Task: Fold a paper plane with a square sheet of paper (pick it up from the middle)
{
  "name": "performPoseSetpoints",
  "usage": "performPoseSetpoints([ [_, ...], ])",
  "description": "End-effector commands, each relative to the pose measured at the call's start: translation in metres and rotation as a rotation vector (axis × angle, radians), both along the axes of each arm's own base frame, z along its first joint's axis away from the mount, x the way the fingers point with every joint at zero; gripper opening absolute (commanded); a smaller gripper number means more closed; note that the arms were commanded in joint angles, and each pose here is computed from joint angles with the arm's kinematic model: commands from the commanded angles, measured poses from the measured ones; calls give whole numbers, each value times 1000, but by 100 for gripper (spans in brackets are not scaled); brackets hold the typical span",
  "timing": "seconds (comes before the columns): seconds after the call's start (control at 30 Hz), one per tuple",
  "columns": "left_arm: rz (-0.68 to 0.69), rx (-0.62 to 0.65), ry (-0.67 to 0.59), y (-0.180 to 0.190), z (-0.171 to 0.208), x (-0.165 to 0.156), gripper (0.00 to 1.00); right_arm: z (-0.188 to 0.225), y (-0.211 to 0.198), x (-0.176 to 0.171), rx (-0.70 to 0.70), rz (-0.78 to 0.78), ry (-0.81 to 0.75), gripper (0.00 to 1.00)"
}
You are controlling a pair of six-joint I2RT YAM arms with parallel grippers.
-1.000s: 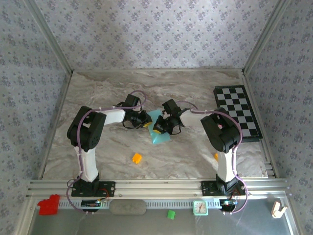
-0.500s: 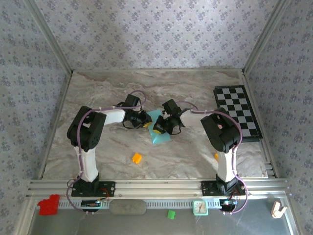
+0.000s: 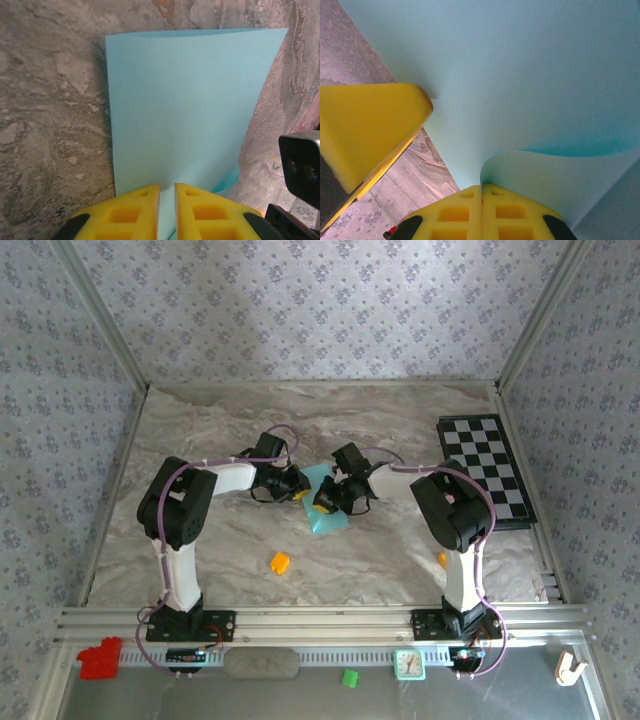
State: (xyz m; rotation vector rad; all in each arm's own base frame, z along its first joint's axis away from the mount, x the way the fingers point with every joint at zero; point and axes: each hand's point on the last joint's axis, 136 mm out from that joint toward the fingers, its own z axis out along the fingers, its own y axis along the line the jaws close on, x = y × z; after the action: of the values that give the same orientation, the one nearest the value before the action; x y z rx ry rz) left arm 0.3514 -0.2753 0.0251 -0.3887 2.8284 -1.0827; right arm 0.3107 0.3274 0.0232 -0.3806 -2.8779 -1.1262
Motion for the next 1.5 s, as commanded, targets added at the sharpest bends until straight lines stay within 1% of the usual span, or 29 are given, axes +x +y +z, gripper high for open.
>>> performPoseSetpoints([
  [0.0, 33, 2, -16, 7, 21, 5, 19, -27, -17, -11, -88, -33, 78, 4],
  [0.13, 86, 4, -61, 17, 45, 15, 23, -29, -18, -12, -96, -38, 86, 12],
  [0.17, 100, 7, -68, 21, 49, 16, 24, -29, -18, -12, -98, -38, 87, 16],
  [0.27, 141, 13, -72, 32, 54, 14, 26, -28, -17, -10, -95, -43, 86, 26],
  [0.37, 157, 10, -74, 37, 56, 9, 27, -26, -15, -9, -89, -46, 84, 33],
  [0.5, 158, -13, -64, 38, 59, -4, 27, -26, -15, -8, -88, -49, 83, 38],
  [0.63, 131, -31, -49, 31, 59, -19, 24, -26, -16, -9, -92, -51, 85, 39],
  [0.73, 104, -33, -35, 22, 55, -31, 19, -27, -19, -10, -102, -55, 89, 36],
  [0.83, 75, -34, -20, 12, 48, -39, 14, -29, -20, -10, -110, -58, 92, 27],
  [0.9, 57, -29, -10, 6, 42, -43, 11, -30, -21, -11, -116, -56, 98, 17],
  [0.97, 50, -27, -7, 2, 38, -43, 8, -30, -21, -10, -116, -53, 97, 11],
  [1.07, 41, -21, -3, -1, 32, -41, 3, -29, -21, -10, -117, -53, 99, 5],
  [1.17, 28, -20, 0, -7, 28, -39, 0, -29, -19, -10, -118, -50, 99, 3],
  [1.47, 13, 0, 9, -13, 18, -34, 0, -29, -18, -10, -116, -50, 101, 1],
])
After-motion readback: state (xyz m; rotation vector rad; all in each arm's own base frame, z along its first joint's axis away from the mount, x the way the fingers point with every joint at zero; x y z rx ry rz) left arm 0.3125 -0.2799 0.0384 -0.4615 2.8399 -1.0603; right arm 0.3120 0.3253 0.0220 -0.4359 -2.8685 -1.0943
